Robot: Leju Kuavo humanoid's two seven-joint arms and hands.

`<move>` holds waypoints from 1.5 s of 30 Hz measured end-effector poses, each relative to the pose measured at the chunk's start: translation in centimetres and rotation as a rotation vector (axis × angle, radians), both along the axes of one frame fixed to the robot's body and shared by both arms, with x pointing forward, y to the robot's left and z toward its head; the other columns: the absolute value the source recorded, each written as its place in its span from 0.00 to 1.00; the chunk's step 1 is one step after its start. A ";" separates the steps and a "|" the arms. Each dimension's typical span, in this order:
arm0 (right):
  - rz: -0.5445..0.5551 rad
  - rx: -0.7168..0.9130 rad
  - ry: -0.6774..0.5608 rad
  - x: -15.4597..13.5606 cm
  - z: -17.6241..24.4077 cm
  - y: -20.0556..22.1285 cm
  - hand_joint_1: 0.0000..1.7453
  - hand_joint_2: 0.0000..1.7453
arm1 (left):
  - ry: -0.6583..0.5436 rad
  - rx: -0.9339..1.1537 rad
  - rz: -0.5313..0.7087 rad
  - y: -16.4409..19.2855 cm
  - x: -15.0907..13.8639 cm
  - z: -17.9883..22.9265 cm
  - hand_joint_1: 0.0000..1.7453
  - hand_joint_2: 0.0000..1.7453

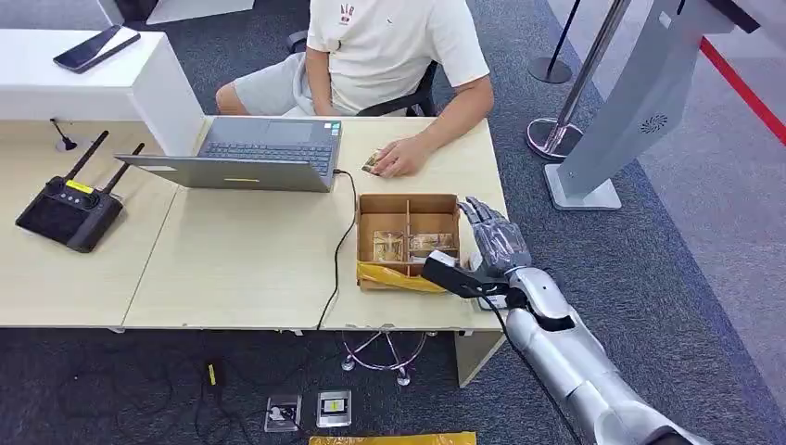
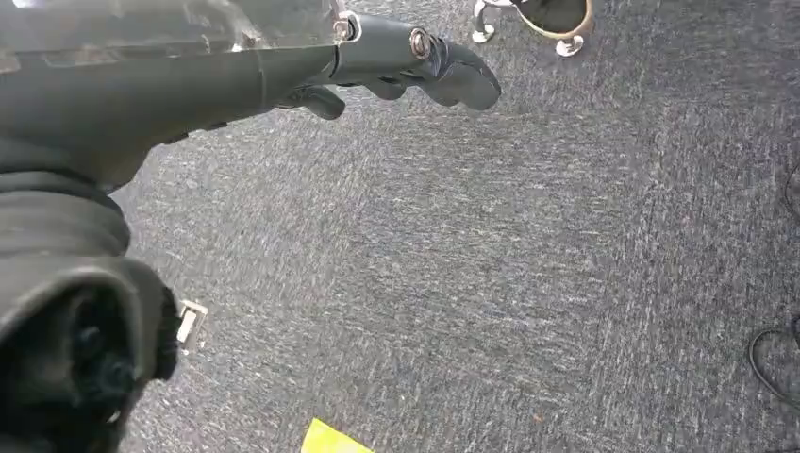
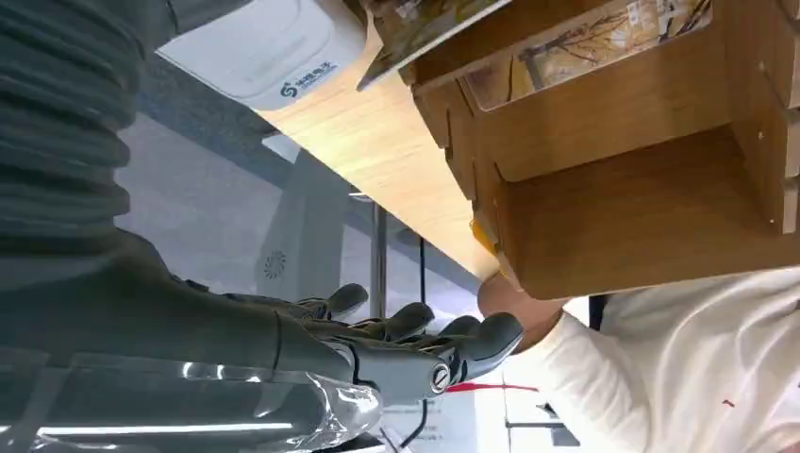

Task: Pass the card to the sensor for recognition and then transmit it.

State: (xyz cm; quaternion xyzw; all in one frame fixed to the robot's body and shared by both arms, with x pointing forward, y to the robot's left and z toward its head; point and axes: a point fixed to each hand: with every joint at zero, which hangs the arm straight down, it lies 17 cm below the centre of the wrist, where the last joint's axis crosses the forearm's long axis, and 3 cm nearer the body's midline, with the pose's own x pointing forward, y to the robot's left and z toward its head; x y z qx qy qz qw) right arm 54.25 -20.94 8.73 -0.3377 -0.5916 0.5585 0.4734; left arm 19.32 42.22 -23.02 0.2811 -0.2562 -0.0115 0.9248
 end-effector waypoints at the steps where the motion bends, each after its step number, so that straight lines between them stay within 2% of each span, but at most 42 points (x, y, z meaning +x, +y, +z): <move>1: 0.003 0.001 0.005 0.0 -0.1 0.0 0.00 1.00 | -0.001 0.000 -0.001 0.0 0.0 0.0 0.00 0.00; 18: 0.044 0.041 0.072 -0.8 -1.0 1.5 0.00 1.00 | 0.000 0.010 -0.013 0.4 0.1 0.1 0.00 0.00; 43: 0.072 0.059 0.082 -1.6 -0.5 3.1 0.00 1.00 | -0.006 0.019 -0.012 0.9 0.1 0.3 0.00 0.00; 44: 0.074 0.059 0.082 -1.7 -0.5 3.2 0.04 1.00 | -0.006 0.019 -0.013 0.9 0.1 0.3 0.00 0.00; 45: 0.076 0.057 0.083 -1.7 -0.5 3.3 0.52 1.00 | -0.006 0.019 -0.014 0.9 0.1 0.3 0.00 0.00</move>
